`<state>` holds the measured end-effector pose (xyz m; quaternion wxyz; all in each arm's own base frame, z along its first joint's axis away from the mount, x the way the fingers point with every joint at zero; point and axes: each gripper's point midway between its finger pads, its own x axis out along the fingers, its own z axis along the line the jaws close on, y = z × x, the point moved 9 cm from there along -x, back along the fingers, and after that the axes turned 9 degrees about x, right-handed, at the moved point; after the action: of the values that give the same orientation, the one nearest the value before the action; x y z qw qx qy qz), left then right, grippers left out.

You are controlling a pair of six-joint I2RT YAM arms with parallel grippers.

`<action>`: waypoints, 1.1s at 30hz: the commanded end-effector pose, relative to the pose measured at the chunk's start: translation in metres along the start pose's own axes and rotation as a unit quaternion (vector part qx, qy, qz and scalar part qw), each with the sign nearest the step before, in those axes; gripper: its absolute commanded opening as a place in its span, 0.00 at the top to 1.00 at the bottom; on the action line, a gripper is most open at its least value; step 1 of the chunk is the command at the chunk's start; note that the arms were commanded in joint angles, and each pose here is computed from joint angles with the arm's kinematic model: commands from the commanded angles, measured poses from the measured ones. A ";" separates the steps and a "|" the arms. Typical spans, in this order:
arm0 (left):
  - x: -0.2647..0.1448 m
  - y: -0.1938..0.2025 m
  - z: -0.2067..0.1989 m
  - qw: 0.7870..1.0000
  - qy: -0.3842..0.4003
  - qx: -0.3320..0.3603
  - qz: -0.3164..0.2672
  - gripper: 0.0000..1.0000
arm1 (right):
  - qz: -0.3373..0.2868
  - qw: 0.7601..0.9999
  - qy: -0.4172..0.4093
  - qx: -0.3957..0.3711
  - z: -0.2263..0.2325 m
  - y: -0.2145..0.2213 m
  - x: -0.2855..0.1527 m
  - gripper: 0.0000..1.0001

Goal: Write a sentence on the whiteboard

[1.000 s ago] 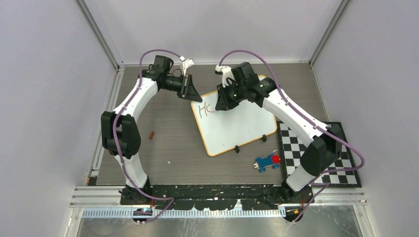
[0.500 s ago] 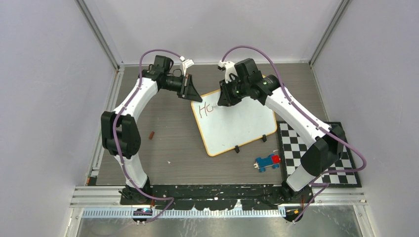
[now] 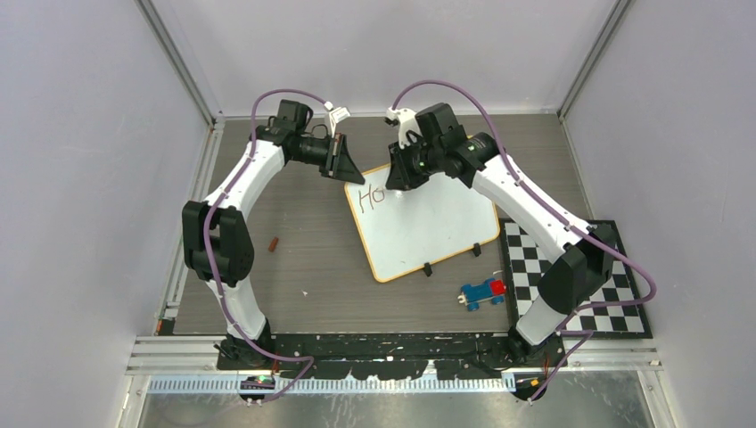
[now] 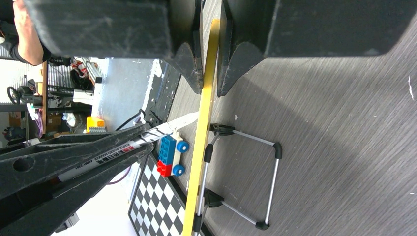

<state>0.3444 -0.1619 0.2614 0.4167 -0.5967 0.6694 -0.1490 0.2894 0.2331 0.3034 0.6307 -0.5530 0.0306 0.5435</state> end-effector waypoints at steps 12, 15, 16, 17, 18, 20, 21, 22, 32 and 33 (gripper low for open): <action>-0.006 -0.002 -0.013 1.000 -0.005 0.001 0.001 1.00 | -0.030 0.999 -0.004 -0.044 0.014 -0.008 -0.037 1.00; -0.005 -0.002 -0.013 1.000 -0.003 0.002 0.001 1.00 | -0.025 0.999 0.009 -0.042 0.010 -0.005 -0.035 1.00; -0.005 -0.002 -0.013 1.000 -0.003 0.002 0.001 1.00 | -0.023 0.999 0.012 -0.041 0.008 -0.004 -0.032 1.00; -0.005 -0.002 -0.014 1.000 -0.003 0.003 0.001 1.00 | -0.023 0.999 0.015 -0.041 0.008 -0.005 -0.030 1.00; -0.005 -0.002 -0.014 1.000 -0.003 0.003 0.002 1.00 | -0.023 0.999 0.016 -0.041 0.007 -0.005 -0.029 1.00; -0.004 -0.002 -0.014 1.000 -0.002 0.003 0.002 1.00 | -0.026 0.999 0.017 -0.041 0.007 -0.008 -0.028 1.00; -0.004 -0.002 -0.014 1.000 -0.002 0.003 0.002 1.00 | -0.028 0.999 0.018 -0.041 0.006 -0.009 -0.027 1.00; -0.004 -0.002 -0.014 1.000 -0.002 0.004 0.002 1.00 | -0.028 0.999 0.019 -0.042 0.006 -0.010 -0.026 1.00; -0.005 -0.002 -0.016 1.000 -0.004 0.006 0.002 1.00 | -0.027 0.997 0.045 -0.049 -0.003 -0.014 -0.014 1.00; -0.005 -0.002 -0.016 1.000 -0.004 0.006 0.002 1.00 | -0.029 0.997 0.047 -0.048 -0.005 -0.016 -0.014 1.00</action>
<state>0.3432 -0.1635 0.2615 0.4148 -0.5950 0.6718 -0.1500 0.2859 0.2245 0.3065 0.6101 -0.5887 0.0404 0.5287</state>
